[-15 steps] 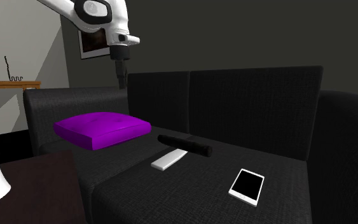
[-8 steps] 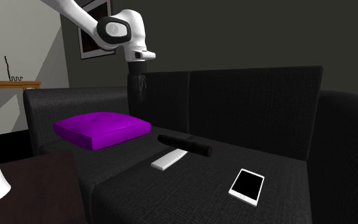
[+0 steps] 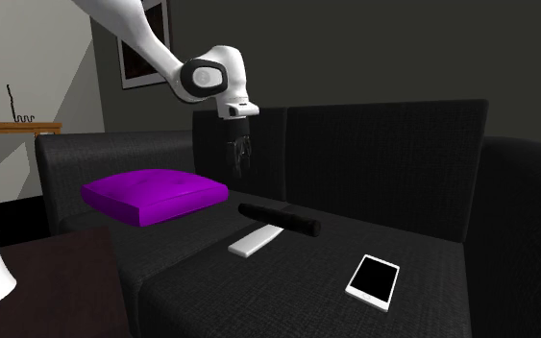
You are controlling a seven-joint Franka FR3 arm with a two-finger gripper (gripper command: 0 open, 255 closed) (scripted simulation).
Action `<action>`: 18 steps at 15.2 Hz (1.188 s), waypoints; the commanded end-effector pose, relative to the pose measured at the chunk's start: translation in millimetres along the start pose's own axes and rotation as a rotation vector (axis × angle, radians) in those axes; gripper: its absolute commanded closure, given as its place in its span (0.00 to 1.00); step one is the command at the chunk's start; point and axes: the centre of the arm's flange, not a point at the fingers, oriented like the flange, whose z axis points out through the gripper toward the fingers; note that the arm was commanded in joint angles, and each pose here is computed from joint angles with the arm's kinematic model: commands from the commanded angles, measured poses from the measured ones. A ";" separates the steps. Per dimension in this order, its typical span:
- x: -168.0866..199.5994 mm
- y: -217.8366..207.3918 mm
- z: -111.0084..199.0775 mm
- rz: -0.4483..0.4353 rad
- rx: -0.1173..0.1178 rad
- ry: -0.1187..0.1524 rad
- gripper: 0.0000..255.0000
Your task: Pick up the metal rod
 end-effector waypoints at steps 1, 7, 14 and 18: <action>18.5 -1.1 22.1 0.060 0.001 0.010 0.00; 72.2 1.2 76.0 0.233 0.004 0.037 0.00; 90.6 6.0 116.8 0.297 0.005 0.047 0.00; 89.1 7.3 135.6 0.297 0.005 0.047 0.00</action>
